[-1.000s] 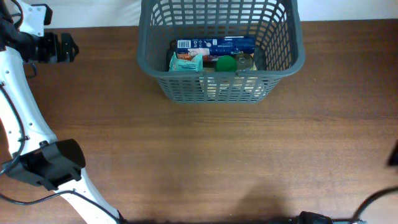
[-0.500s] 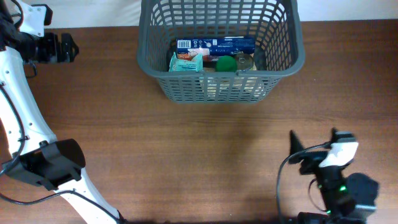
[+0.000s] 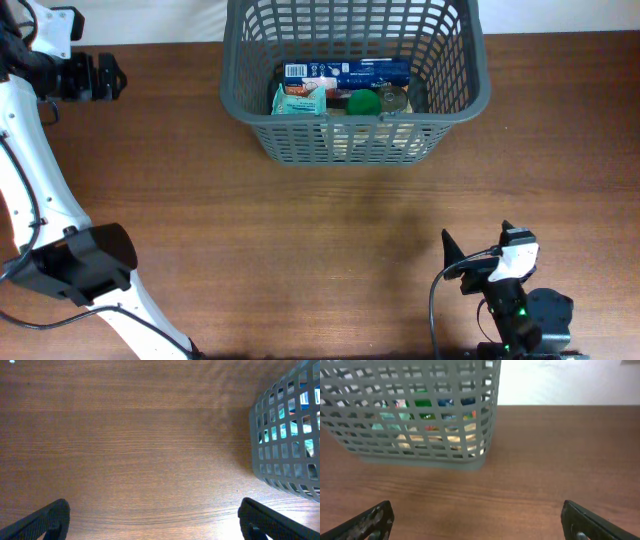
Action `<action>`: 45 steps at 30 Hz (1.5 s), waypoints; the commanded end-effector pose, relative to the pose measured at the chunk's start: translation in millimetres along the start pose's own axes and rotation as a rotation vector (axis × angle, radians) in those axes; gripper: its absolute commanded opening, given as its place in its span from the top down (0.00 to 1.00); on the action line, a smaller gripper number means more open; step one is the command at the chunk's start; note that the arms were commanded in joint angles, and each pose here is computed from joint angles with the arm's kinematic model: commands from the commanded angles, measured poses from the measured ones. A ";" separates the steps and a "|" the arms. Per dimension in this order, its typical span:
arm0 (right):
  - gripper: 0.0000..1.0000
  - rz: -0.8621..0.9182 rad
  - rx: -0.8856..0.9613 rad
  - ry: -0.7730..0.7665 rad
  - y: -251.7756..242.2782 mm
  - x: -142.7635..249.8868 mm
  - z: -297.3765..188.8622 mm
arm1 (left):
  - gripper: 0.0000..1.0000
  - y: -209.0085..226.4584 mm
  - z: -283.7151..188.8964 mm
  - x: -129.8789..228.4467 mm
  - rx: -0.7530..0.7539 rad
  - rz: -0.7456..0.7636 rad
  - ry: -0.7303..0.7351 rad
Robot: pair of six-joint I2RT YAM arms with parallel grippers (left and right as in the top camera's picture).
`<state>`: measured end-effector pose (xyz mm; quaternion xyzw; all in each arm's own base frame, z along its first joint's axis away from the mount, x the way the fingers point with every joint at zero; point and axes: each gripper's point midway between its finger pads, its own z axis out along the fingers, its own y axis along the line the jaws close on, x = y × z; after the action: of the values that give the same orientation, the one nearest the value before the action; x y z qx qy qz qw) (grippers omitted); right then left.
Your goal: Pack container
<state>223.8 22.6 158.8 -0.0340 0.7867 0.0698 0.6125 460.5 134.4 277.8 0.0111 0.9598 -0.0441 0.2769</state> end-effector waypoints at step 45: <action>0.01 0.003 0.005 0.040 -2.6 23.9 8.4 | 0.01 -165.6 -136.5 140.5 0.120 0.257 -0.072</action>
<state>226.0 22.6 134.7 -0.0317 0.8001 0.0717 0.5947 308.2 6.4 359.3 0.1173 0.9323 -0.0506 0.3383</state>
